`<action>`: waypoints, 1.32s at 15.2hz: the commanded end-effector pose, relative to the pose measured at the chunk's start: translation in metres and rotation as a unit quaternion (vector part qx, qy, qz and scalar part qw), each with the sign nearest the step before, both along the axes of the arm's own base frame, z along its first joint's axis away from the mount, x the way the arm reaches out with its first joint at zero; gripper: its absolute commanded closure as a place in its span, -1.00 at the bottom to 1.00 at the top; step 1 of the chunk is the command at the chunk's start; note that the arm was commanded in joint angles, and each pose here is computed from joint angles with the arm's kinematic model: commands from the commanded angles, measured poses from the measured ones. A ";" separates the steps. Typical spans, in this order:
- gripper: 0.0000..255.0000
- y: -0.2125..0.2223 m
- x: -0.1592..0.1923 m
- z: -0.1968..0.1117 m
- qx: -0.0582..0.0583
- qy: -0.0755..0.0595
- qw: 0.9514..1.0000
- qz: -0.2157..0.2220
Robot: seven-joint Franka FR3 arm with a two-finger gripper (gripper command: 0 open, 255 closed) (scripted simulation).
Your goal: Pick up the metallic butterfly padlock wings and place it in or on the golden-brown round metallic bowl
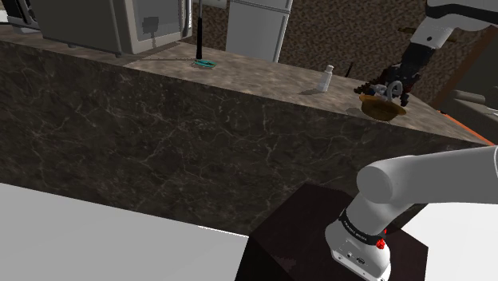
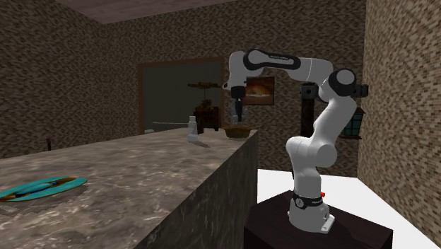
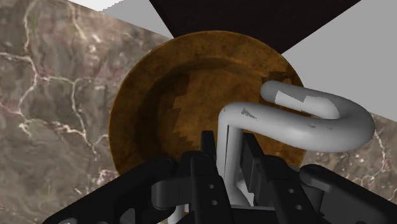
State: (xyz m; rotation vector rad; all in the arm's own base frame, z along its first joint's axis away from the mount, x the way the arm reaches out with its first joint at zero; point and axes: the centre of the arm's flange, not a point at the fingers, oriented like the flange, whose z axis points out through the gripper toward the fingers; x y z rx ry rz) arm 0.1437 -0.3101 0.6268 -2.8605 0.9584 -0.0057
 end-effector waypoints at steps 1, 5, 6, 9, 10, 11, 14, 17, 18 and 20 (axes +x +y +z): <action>1.00 0.001 -0.001 -0.003 0.000 0.000 1.000 0.000; 1.00 0.001 -0.001 -0.003 0.000 0.000 1.000 0.000; 1.00 0.001 -0.001 -0.003 0.000 0.000 1.000 0.000; -1.00 0.001 -0.001 -0.003 0.000 0.000 1.000 0.000; -1.00 0.001 -0.001 -0.003 0.000 0.000 1.000 0.000; -1.00 0.001 -0.001 -0.003 0.000 0.000 1.000 0.000; -1.00 -0.001 -0.001 0.010 0.000 0.000 1.000 0.000; -1.00 -0.005 -0.003 0.047 0.000 0.000 1.000 0.000; -1.00 -0.005 -0.003 0.047 0.000 0.000 1.000 0.000; -1.00 -0.005 -0.003 0.047 0.000 0.000 1.000 0.000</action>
